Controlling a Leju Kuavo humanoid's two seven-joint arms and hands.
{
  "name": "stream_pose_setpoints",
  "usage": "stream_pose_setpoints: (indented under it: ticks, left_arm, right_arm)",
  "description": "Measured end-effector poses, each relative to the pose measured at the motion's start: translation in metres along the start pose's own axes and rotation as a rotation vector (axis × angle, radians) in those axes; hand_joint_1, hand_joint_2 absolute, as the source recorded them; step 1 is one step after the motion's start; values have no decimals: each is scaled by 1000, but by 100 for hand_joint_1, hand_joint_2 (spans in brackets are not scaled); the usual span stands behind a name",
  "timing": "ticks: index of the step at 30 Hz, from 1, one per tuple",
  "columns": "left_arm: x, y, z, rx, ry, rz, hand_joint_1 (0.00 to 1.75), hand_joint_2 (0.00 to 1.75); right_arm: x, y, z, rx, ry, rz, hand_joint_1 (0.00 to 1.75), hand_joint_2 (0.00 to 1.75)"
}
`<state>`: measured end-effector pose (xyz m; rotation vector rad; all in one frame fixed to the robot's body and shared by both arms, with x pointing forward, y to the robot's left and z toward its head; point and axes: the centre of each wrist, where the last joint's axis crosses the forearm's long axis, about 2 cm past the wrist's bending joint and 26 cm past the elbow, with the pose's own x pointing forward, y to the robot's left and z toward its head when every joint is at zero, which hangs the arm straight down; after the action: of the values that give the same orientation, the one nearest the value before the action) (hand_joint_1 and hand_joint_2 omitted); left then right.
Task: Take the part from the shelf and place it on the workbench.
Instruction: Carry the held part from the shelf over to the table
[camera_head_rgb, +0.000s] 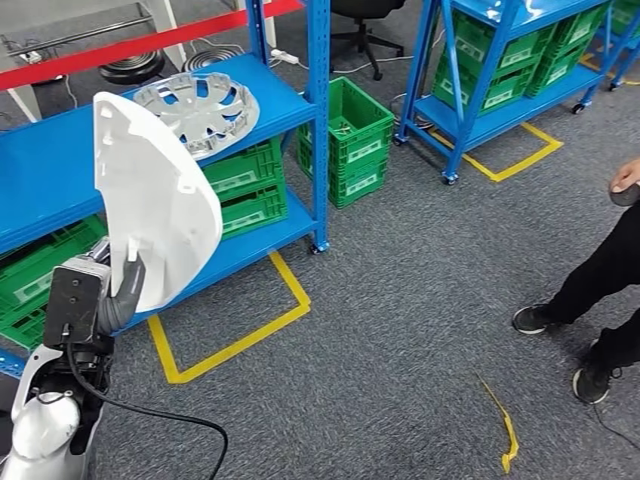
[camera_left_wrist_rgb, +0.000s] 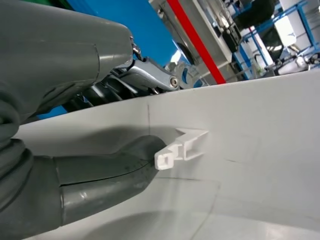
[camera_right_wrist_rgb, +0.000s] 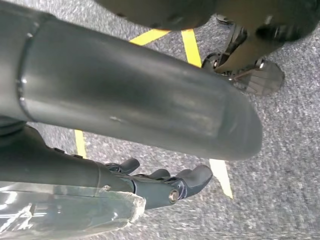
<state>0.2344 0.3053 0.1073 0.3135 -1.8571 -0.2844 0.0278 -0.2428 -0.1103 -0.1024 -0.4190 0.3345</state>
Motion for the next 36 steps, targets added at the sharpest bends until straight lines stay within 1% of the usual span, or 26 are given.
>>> stream_pose_setpoints:
  ticks: [11, 22, 36]
  left_arm:
    - [0, -1, 3, 7, 6, 1, 175, 175]
    - [-1, 0, 4, 12, 8, 7, 175, 175]
    - [-3, 6, 6, 26, 15, -3, 175, 175]
  right_arm:
    - [4, -2, -2, -5, -9, 0, 0, 0]
    - [3, -2, -1, -6, -6, -1, 0, 0]
    - [1, -2, -1, -5, -1, -2, 0, 0]
